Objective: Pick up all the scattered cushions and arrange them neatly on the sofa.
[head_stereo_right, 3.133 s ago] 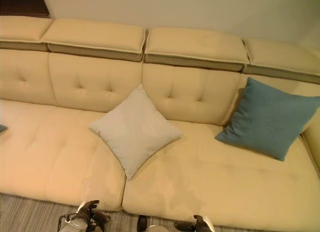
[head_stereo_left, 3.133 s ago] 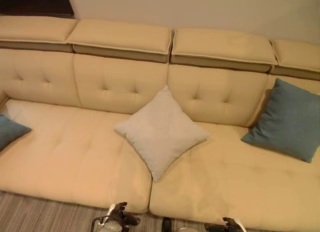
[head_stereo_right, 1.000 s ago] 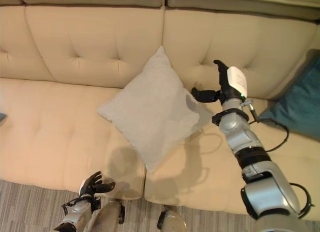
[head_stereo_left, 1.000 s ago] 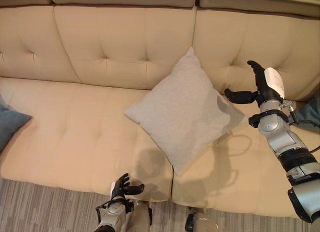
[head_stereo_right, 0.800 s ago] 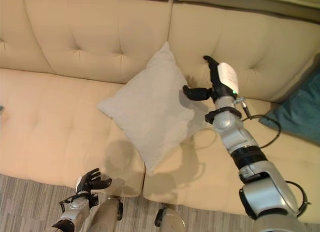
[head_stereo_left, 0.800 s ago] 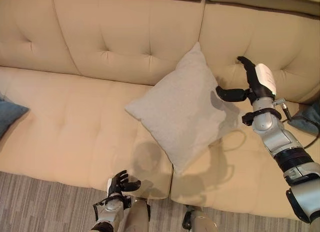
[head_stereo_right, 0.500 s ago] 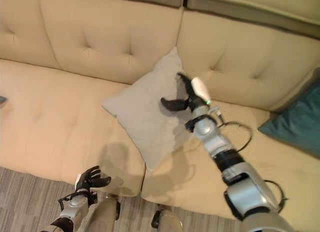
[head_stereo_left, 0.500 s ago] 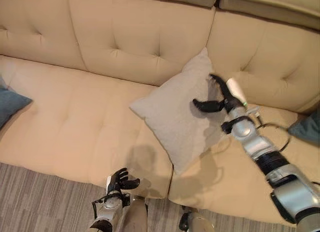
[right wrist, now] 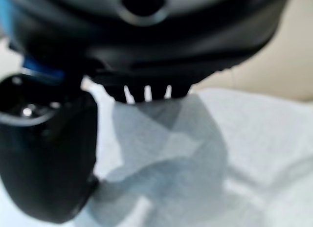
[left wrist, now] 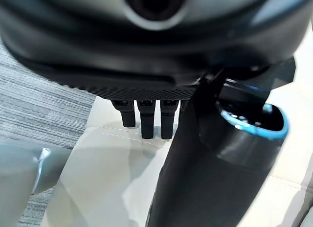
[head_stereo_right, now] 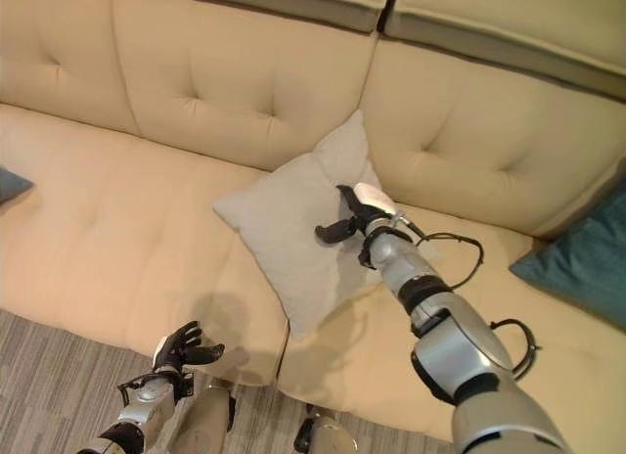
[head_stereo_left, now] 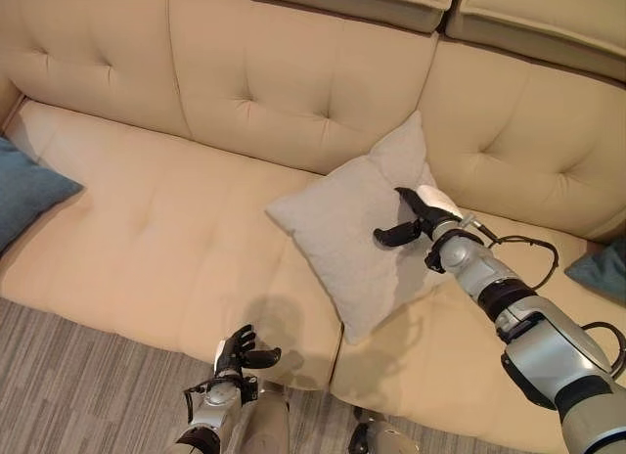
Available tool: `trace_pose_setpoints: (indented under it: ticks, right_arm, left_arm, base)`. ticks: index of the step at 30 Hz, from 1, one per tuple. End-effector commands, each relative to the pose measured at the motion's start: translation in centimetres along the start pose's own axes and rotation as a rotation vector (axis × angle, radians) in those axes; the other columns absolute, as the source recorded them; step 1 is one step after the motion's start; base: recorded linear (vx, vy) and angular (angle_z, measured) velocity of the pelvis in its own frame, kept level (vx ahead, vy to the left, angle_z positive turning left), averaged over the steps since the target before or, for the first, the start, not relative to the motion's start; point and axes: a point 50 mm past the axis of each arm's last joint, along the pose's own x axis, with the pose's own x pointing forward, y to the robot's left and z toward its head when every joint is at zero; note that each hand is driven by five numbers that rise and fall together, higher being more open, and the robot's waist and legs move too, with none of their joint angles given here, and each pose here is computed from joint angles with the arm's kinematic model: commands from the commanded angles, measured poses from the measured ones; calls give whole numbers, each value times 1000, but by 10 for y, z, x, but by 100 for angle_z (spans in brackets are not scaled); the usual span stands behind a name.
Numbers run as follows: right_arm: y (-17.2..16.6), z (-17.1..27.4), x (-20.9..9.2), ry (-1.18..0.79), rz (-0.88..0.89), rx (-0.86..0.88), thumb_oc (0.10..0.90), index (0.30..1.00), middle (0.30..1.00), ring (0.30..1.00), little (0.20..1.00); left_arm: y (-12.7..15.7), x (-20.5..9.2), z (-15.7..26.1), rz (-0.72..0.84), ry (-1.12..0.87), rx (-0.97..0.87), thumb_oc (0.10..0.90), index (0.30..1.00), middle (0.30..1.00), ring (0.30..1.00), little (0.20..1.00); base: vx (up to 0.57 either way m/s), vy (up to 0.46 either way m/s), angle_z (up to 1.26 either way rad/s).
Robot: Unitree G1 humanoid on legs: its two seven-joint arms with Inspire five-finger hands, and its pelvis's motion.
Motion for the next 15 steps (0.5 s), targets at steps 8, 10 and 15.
trace_pose_setpoints:
  ticks: [8,10,15]
  right_arm:
    - [156,-8,-52,72,374,-222,400,300,300,300,300]
    - [158,-10,-55,89,339,-163,400,300,300,300,300]
    - [119,15,-48,-111,108,-58,400,300,300,300,300]
  left_arm:
    - [-31,0,98,-107,-387,76,800,900,900,900,900]
    - [-30,0,115,-75,-426,44,800,900,900,900,900]
    - [-19,-1,130,25,-469,-76,800,900,900,900,900]
  base:
    - [6,-10,4]
    - [1,7,4]
    - [11,18,-4]
